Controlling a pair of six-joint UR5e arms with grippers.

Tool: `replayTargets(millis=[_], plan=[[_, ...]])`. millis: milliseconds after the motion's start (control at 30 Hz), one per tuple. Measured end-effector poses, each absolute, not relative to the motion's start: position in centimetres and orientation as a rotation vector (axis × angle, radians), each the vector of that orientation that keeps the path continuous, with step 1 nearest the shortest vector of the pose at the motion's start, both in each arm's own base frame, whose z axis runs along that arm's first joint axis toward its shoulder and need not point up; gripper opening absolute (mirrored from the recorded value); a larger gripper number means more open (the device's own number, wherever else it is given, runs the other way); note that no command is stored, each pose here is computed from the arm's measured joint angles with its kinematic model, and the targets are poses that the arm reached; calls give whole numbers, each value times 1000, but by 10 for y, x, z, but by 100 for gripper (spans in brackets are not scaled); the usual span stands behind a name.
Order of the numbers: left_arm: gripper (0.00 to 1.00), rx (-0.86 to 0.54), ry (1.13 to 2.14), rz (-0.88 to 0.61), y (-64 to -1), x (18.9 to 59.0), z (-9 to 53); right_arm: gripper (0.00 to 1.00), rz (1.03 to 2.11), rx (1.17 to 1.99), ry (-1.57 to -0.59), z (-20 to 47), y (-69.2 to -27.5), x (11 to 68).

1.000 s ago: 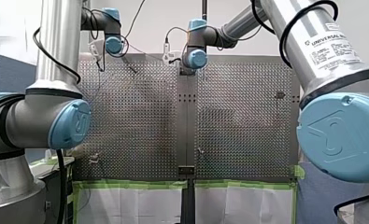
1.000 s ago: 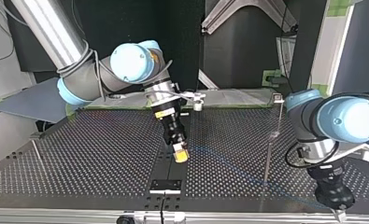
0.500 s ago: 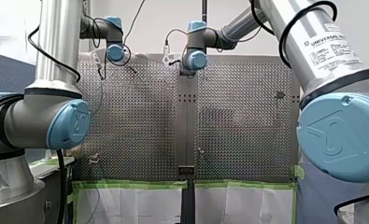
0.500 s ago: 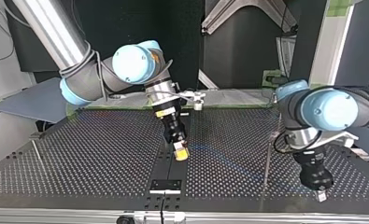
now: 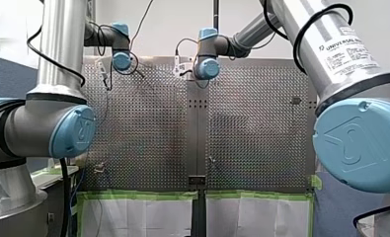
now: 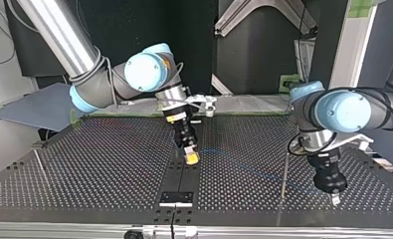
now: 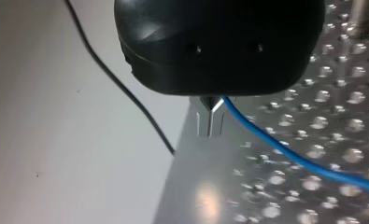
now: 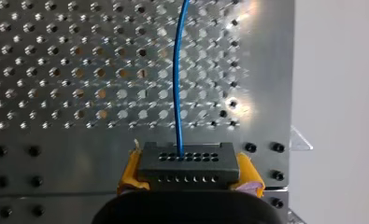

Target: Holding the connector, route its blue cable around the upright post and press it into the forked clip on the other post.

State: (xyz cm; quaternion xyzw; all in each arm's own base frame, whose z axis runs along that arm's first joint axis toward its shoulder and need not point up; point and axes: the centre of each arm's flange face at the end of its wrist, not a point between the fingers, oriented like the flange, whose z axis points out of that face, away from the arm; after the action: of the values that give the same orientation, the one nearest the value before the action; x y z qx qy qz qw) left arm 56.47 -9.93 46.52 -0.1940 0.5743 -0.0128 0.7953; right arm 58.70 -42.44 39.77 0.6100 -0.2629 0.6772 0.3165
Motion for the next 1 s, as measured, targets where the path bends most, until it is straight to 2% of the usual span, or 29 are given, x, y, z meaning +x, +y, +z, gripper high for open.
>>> replayTargets(millis=[400, 433, 800, 833, 1000], plan=[[3, -409, 1251, -106, -99, 560, 429, 0, 1716, 1641, -712, 389, -426, 582], [6, -407, 1251, -115, -100, 561, 428, 0, 1712, 1642, -715, 388, -427, 581], [9, -407, 1317, -159, -104, 578, 388, 0, 1683, 1640, -737, 367, -435, 571], [13, -415, 1319, -159, -103, 579, 386, 0, 1679, 1642, -739, 365, -436, 570], [15, -428, 1326, -174, -102, 579, 378, 0, 1670, 1646, -742, 362, -438, 567]])
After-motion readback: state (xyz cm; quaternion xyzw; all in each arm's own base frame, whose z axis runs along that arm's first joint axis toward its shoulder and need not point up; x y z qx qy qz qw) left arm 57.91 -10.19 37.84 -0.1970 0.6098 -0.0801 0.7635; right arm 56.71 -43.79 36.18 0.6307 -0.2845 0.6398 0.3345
